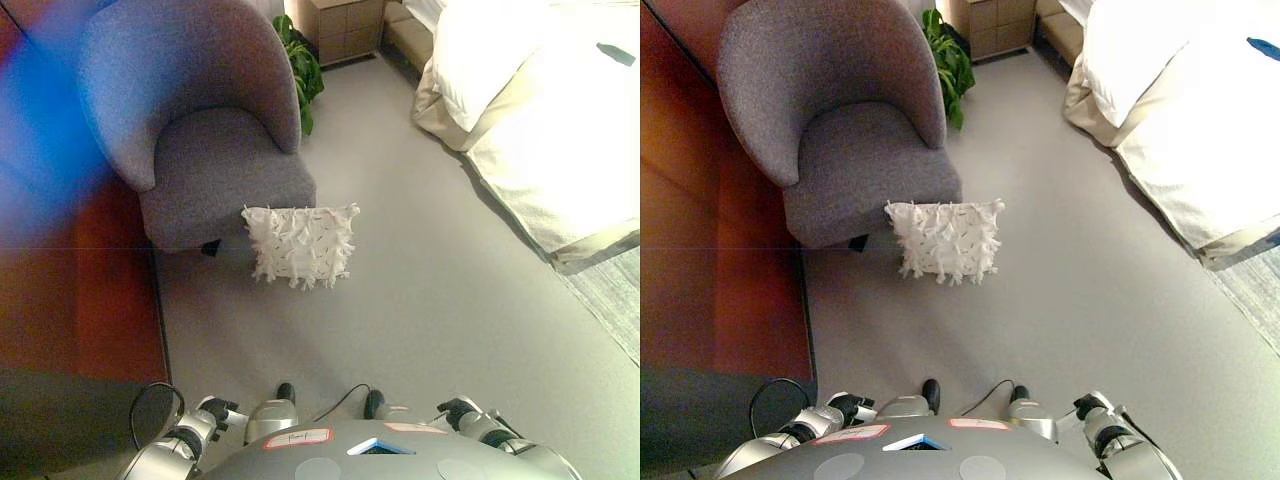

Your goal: Pick up the pillow and put it on the sofa.

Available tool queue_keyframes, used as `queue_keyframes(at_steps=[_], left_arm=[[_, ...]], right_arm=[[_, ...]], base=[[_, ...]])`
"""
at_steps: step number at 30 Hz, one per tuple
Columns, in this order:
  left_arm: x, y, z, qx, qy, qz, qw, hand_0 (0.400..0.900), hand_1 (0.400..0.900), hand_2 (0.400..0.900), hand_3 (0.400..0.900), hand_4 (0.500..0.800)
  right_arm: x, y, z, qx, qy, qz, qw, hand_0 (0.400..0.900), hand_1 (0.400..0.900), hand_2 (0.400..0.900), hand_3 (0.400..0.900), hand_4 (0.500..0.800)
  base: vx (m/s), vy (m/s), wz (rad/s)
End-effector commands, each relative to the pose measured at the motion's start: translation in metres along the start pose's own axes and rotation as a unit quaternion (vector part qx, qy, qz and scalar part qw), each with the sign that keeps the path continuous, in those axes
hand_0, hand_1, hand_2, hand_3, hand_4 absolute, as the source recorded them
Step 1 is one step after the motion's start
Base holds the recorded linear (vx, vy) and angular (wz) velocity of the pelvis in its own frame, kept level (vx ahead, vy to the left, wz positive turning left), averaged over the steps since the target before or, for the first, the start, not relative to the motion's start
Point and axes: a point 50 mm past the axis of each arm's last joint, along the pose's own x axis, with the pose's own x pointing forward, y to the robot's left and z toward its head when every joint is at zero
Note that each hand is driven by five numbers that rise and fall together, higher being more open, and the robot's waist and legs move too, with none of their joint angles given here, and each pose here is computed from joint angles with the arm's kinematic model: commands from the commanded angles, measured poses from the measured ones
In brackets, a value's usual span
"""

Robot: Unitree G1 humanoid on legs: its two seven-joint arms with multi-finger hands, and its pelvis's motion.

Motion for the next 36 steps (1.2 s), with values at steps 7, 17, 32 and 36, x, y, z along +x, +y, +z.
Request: queue_keyframes(at_steps=[7,17,32,36], left_arm=[[-0.001,0.0,0.023,-0.002,-0.014,-0.01,1.0,0.9,0.9,0.9,0.9,0.8],[-0.002,-0.003,0.025,0.003,-0.012,-0.014,1.0,0.9,0.9,0.9,0.9,0.8],[-0.002,0.003,0.029,-0.003,-0.021,0.003,1.0,0.9,0.9,0.9,0.9,0.8],[-0.002,0.006,0.028,0.0,-0.019,0.006,1.0,0.9,0.9,0.9,0.9,0.8]], right_arm=[[-0.001,-0.024,0.019,-0.016,0.008,-0.05,0.999,0.9,0.9,0.9,0.9,0.8],[-0.003,-0.033,0.024,-0.061,0.002,-0.093,0.994,0.9,0.9,0.9,0.9,0.8],[-0.005,-0.044,0.028,-0.118,-0.029,-0.15,0.981,0.9,0.9,0.9,0.9,0.8],[-0.004,-0.041,0.027,-0.096,-0.033,-0.142,0.985,0.9,0.9,0.9,0.9,0.8]], base=[[0.0,0.0,0.0],[0.0,0.0,0.0],[-0.017,-0.012,-0.01],[0.006,-0.035,-0.04]])
